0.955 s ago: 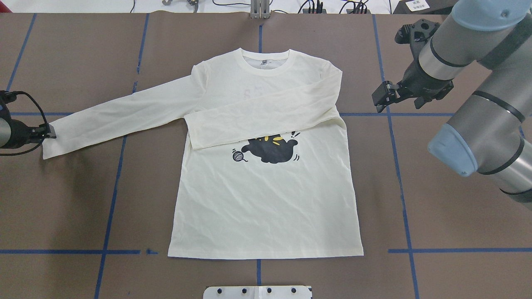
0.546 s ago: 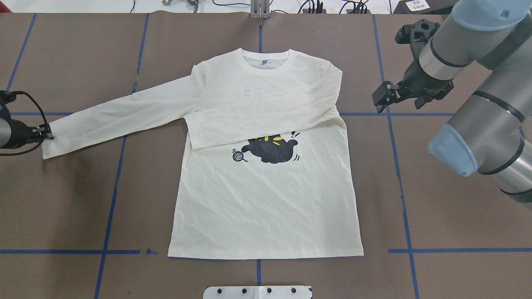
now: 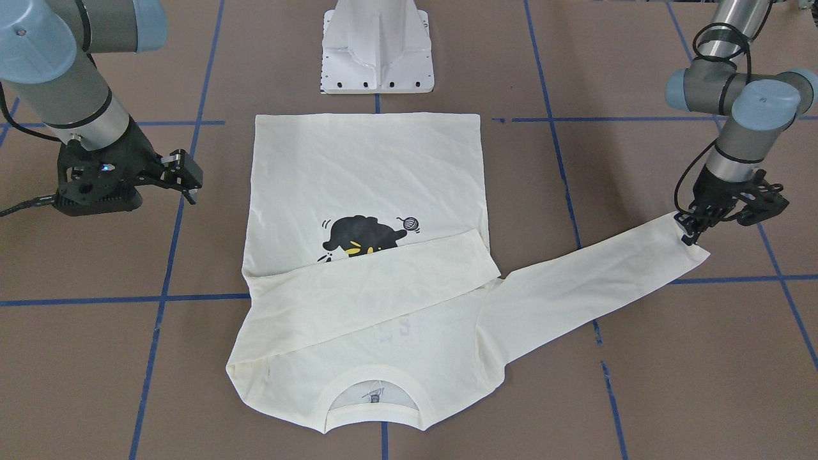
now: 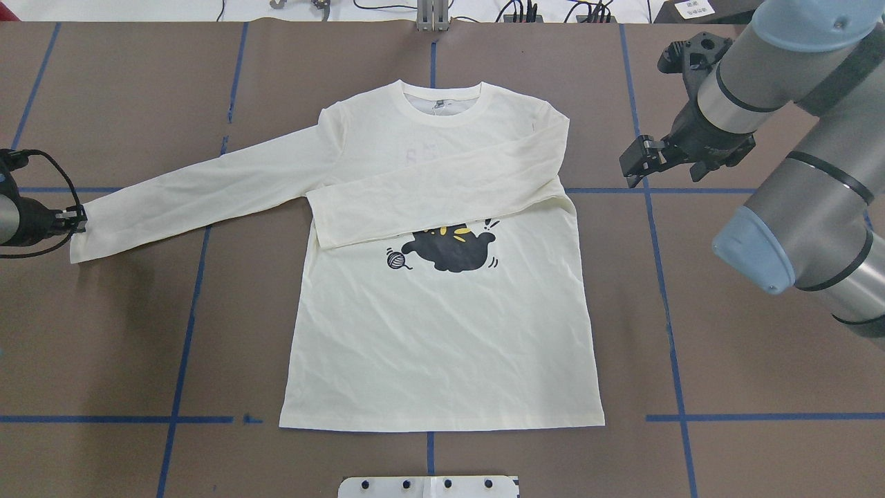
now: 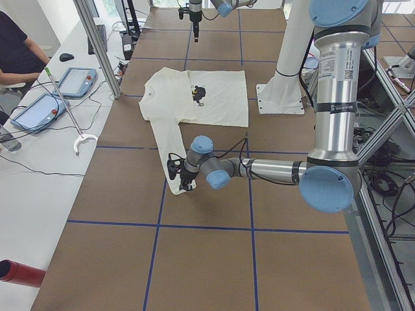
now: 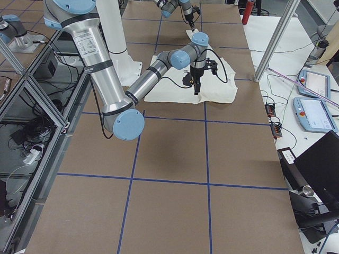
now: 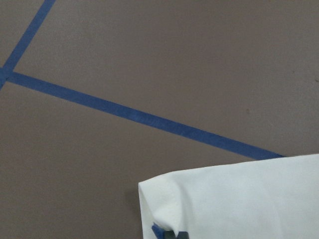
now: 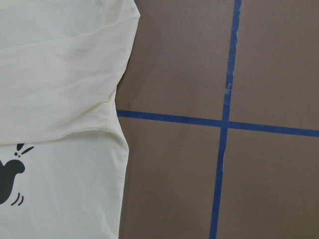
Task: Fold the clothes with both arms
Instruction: 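Grasp the cuff of the sleeve nearest the left gripper, then fold the held sleeve across the chest toward the right gripper and release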
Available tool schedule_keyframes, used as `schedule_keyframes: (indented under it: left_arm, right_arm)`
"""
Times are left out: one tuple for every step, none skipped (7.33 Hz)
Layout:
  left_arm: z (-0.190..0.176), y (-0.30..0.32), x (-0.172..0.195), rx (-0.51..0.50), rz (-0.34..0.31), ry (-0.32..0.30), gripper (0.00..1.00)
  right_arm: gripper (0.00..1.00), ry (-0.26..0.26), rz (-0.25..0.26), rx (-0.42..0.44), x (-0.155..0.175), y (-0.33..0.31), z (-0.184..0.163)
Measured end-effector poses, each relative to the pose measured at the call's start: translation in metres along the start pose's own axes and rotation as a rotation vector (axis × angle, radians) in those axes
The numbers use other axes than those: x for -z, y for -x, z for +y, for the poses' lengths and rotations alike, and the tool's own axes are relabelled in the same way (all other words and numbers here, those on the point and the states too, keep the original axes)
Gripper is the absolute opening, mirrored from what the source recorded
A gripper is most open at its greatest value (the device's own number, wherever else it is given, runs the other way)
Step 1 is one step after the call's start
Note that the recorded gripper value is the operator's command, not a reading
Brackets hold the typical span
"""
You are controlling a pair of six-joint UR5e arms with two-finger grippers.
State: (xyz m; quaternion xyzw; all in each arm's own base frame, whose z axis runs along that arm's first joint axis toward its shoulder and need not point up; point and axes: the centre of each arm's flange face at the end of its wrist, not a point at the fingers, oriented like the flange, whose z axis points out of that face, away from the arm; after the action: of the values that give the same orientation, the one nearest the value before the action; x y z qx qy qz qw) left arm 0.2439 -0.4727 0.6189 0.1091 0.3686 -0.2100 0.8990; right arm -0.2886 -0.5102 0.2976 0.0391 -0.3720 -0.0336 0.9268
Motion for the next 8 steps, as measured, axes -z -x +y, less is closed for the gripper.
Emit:
schedule_keyframes:
  left_arm:
    - [0.001,-0.007,0.006,-0.004,0.017,0.012,0.00]
    - [0.003,-0.020,0.016,-0.010,0.045,0.037,0.00]
    - [0.001,-0.043,0.026,-0.015,0.068,0.054,0.00]
    - [-0.010,-0.083,0.034,-0.017,0.076,0.060,0.00]
    - [-0.024,-0.134,0.043,-0.014,0.066,0.064,0.00]
    - [-0.036,-0.175,0.052,-0.010,0.052,0.064,0.00]
    - [-0.042,-0.207,0.063,-0.001,0.050,0.061,0.00]
    - [-0.044,-0.243,0.073,0.016,0.049,0.067,0.00]
  right_arm:
    - [1.00,-0.001,0.000,-0.001,0.001,-0.001,0.000]
    - [1.00,-0.004,0.000,-0.003,0.002,-0.003,0.001]
    - [1.00,-0.003,0.000,-0.010,0.004,-0.011,0.005]
    - [1.00,0.000,0.004,-0.023,0.005,-0.023,0.010]
    - [1.00,0.004,0.013,-0.042,0.004,-0.039,0.015]
    - [1.00,0.008,0.023,-0.059,0.003,-0.053,0.019]
    - [1.00,0.009,0.031,-0.070,0.002,-0.061,0.020]
    - [1.00,0.012,0.038,-0.079,0.001,-0.068,0.020]
